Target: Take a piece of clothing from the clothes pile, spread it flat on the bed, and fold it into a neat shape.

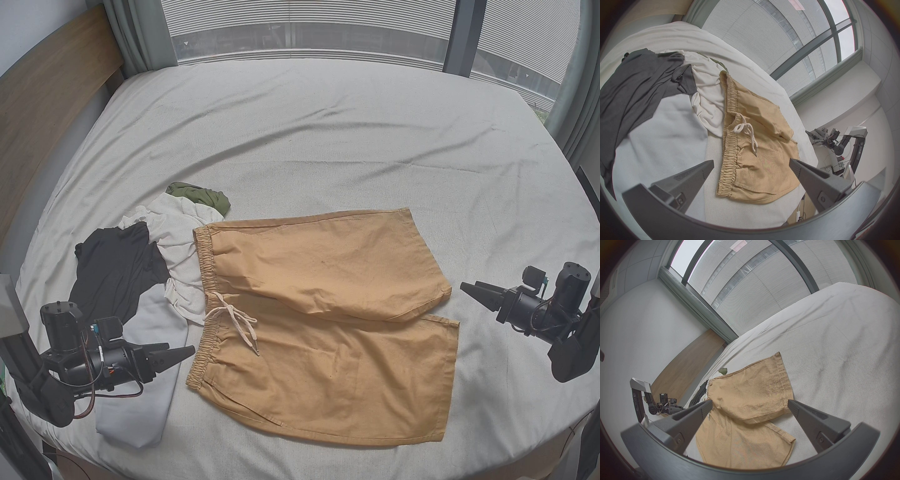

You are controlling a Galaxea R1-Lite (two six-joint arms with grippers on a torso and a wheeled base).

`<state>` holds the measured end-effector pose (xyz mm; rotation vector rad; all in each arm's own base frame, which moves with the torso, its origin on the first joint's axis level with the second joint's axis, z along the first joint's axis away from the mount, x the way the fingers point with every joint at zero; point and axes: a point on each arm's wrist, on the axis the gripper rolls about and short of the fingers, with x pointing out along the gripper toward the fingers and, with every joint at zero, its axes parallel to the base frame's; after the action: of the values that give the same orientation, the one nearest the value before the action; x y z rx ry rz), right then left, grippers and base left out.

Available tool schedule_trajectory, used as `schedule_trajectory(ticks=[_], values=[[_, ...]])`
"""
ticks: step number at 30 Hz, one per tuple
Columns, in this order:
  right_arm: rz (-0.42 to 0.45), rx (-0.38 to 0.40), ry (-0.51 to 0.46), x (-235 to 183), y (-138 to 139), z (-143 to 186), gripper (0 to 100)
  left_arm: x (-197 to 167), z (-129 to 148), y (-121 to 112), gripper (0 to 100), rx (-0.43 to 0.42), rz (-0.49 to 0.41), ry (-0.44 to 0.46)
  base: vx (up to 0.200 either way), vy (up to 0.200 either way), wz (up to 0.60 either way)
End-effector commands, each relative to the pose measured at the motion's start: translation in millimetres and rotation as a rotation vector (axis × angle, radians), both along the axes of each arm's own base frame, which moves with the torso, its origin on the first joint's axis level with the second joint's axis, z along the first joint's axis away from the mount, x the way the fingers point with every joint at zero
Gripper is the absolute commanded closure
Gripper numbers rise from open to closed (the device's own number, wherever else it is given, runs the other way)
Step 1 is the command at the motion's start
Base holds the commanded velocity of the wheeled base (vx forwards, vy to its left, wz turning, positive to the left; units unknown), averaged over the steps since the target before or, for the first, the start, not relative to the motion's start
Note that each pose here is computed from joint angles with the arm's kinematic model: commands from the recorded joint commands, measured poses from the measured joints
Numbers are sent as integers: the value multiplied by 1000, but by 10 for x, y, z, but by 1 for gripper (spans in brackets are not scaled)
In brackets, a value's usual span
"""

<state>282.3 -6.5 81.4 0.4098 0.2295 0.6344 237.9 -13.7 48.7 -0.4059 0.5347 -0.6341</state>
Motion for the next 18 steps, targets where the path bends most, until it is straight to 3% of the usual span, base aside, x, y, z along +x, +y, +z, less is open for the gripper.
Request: schedule_trajectory(ticks=[1, 12, 18], values=[[1, 0, 3, 4, 0, -9, 0, 23, -184, -10, 0, 13, -12, 56, 0, 0, 0], [1, 0, 0, 10, 0, -4, 0, 35, -523, -14, 0, -3, -56, 67, 0, 0, 0], [1, 0, -2, 9, 0, 0, 0, 35, -567, -18, 0, -6, -58, 89, 0, 0, 0]])
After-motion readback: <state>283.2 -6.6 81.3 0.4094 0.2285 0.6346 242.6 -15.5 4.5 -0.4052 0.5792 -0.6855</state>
